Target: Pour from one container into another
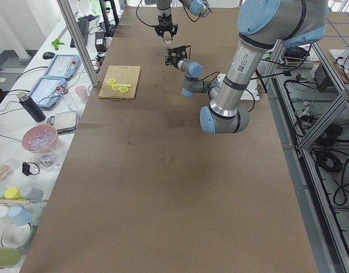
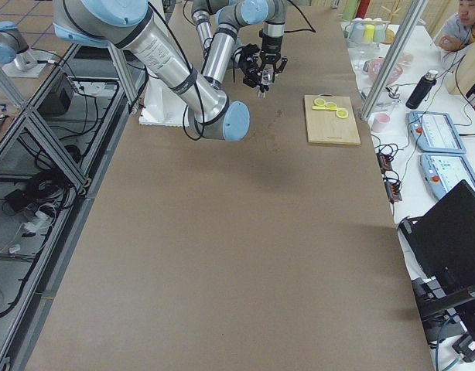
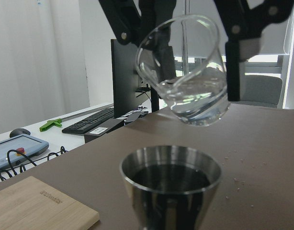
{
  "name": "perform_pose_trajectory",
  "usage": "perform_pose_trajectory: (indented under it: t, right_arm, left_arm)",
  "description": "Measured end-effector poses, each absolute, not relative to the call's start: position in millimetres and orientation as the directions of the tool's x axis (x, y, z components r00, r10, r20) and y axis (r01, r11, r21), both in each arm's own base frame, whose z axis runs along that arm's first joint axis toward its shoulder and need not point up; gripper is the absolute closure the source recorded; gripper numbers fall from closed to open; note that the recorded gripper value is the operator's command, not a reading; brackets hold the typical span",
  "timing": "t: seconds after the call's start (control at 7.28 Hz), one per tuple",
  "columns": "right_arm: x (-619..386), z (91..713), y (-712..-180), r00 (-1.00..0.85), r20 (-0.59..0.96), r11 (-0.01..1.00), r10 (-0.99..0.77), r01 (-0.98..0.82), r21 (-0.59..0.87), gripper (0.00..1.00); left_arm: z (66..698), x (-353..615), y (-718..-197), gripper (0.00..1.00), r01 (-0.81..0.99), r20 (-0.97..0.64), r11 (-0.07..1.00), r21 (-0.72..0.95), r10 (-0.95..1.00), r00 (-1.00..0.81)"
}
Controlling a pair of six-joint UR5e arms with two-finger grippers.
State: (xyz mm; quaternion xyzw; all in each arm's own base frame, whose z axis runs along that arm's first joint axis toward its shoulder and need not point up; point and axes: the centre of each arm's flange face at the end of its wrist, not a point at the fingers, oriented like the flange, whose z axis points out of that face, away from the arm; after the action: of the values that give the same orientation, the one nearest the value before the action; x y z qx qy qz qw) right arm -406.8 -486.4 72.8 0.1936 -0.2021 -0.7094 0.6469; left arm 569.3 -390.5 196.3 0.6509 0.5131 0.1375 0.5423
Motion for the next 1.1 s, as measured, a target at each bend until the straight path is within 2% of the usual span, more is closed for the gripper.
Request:
perform_pose_trajectory:
  t: [0.69,1.1]
  right_arm:
    - [-413.6,63.3,-473.4,-0.179,-0.078,-0.194,-0.981,0.865,0.462,1.0]
    - [-419.0,59.0,-469.8,-0.202,-0.079,-0.216,-0.976,0.867,0.449,1.0]
  left_arm:
    - [196.8,565.4,-392.7,1.0,0.525,-0.377,0.11,0.844,0.817,0.435]
    - [197.6,565.1,-393.8,1.0,0.523,-0.377,0.109,0.845,0.816,0.438]
